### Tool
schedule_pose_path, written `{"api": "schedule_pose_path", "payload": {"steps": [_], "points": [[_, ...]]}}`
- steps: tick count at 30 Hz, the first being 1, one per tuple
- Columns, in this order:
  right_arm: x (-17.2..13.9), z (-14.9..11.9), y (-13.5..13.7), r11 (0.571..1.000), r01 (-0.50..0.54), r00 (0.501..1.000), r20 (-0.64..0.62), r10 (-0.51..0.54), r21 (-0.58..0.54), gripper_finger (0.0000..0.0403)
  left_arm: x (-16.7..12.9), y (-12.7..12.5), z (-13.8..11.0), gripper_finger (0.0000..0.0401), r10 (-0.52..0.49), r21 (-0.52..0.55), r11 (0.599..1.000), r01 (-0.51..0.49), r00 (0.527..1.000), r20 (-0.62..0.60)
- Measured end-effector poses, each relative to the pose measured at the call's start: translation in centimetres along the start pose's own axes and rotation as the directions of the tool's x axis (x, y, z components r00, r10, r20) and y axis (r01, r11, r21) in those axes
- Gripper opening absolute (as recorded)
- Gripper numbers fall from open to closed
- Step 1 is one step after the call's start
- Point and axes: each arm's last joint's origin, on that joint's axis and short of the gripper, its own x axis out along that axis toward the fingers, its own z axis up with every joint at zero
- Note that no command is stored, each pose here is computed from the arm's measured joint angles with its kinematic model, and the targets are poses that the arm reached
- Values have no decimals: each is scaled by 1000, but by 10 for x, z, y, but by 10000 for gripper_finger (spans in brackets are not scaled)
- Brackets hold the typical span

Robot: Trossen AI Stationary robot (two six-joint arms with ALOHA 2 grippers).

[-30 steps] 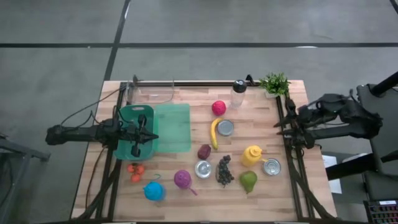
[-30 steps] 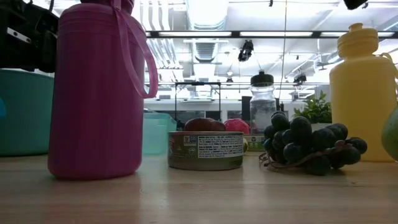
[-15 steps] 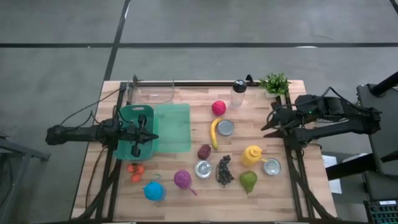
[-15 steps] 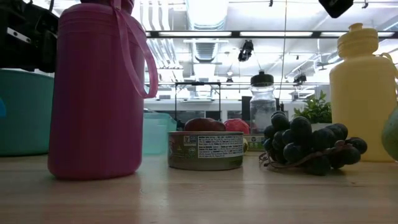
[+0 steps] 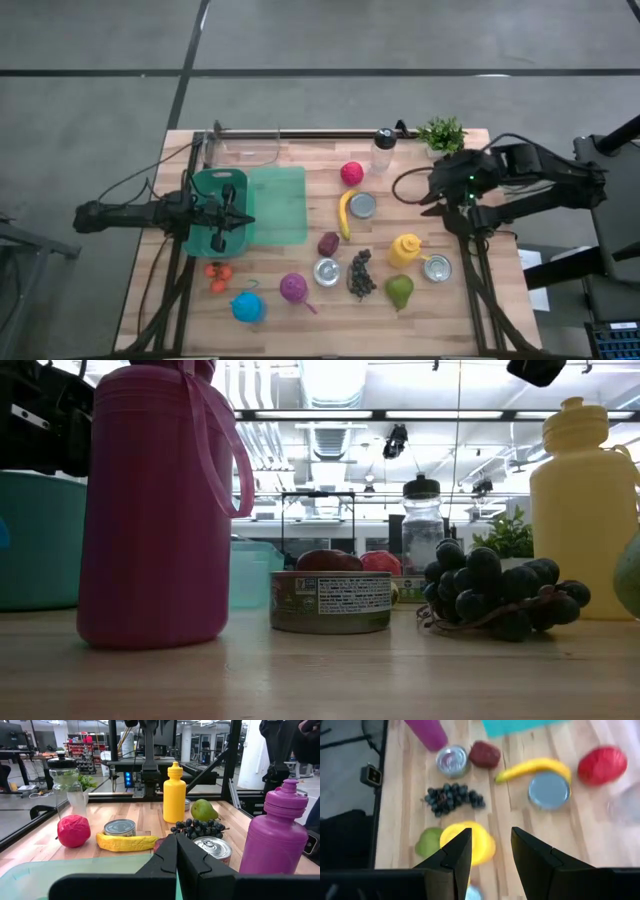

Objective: Pick & Place Food Item
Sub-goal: Put the yellow water bottle into the transparent bin

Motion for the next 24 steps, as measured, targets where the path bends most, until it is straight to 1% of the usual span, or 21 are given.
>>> {"api": "schedule_pose_path", "payload": {"steps": [2,5,11,14,18,20,22,24], "points": [[4,4,1,1000,6,999,-52,-5,9,135,0,0,0,1,0,0,1000,0,1000,0],[9,10,1,999,19,995,-96,-16,34,135,0,0,0,1,1,0,1000,-1,1000,0],[15,21,3,987,76,986,-157,-54,139,135,0,0,0,1,0,0,1000,0,1000,0],[15,22,5,969,139,983,-149,-109,205,135,0,0,0,1,0,0,1000,0,1000,0],[16,19,13,948,196,975,-156,-160,252,135,0,0,0,1,0,0,1000,0,1000,0],[17,15,17,931,243,964,-176,-200,273,136,0,0,0,1,0,0,1000,0,1000,0],[18,13,21,912,285,953,-186,-238,294,146,0,0,0,1,0,0,1000,0,1000,0],[23,12,25,898,315,944,-197,-264,306,168,0,0,0,1,0,0,1000,0,1000,0]]}}
